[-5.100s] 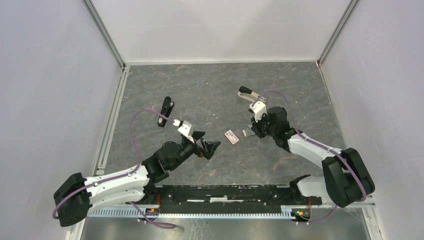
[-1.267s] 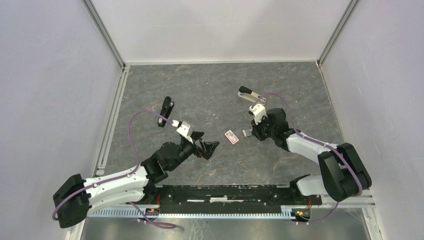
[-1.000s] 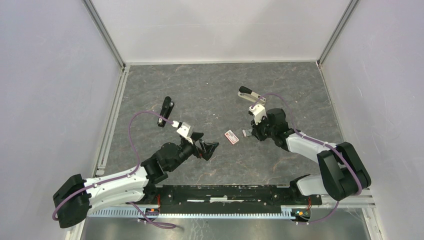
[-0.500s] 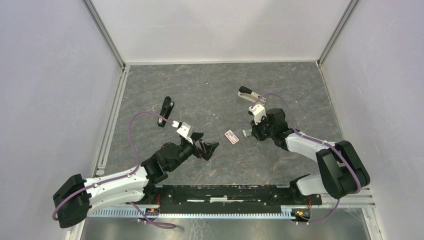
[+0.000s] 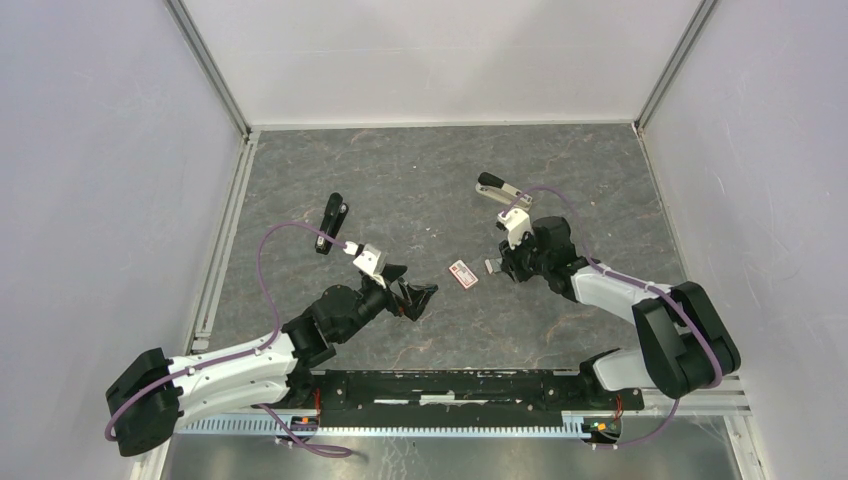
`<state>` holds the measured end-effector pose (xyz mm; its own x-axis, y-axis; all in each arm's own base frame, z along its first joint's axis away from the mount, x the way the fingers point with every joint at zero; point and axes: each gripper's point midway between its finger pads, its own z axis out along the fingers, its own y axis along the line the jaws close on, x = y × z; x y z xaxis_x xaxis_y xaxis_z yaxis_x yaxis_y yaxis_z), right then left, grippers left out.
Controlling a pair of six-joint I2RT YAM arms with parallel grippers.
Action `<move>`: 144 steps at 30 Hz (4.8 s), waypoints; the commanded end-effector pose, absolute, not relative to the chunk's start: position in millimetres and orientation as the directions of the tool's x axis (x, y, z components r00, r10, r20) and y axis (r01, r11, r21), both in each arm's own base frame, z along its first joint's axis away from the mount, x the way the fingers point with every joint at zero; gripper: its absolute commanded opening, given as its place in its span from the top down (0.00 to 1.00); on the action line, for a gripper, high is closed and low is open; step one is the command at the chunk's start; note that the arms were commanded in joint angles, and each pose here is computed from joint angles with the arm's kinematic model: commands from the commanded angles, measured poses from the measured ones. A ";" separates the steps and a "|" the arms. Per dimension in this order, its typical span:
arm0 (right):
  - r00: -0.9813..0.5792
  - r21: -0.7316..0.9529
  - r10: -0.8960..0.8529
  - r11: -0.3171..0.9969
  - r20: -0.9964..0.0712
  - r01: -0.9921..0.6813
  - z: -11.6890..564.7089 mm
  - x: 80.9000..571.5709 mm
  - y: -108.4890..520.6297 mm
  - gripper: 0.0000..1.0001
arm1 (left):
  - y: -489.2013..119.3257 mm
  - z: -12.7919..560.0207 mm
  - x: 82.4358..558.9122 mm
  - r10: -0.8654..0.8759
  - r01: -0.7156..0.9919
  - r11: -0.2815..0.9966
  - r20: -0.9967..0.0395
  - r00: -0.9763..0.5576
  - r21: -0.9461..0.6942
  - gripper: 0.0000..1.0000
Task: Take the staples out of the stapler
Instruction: Place the staple in the staple box, then adjust the staple in the staple box.
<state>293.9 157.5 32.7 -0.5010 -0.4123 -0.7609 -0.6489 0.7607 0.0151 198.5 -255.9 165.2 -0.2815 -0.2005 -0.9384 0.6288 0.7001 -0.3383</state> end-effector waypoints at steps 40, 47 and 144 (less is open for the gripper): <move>-0.391 -0.063 -0.508 0.666 -0.767 -0.743 53.2 301.3 148.8 0.78 | -253.7 180.7 200.5 -0.283 0.613 0.684 -0.918 -0.277 -0.396 0.00; -0.421 -0.040 -0.517 0.665 -0.746 -0.746 45.3 297.9 147.9 0.77 | -253.4 180.5 200.6 -0.284 0.612 0.685 -0.918 -0.276 -0.396 0.00; -0.433 0.165 -0.248 0.676 -0.867 -0.718 88.7 317.6 130.5 0.65 | -298.4 173.2 211.8 -0.324 0.601 0.618 -0.861 -0.393 -0.507 0.02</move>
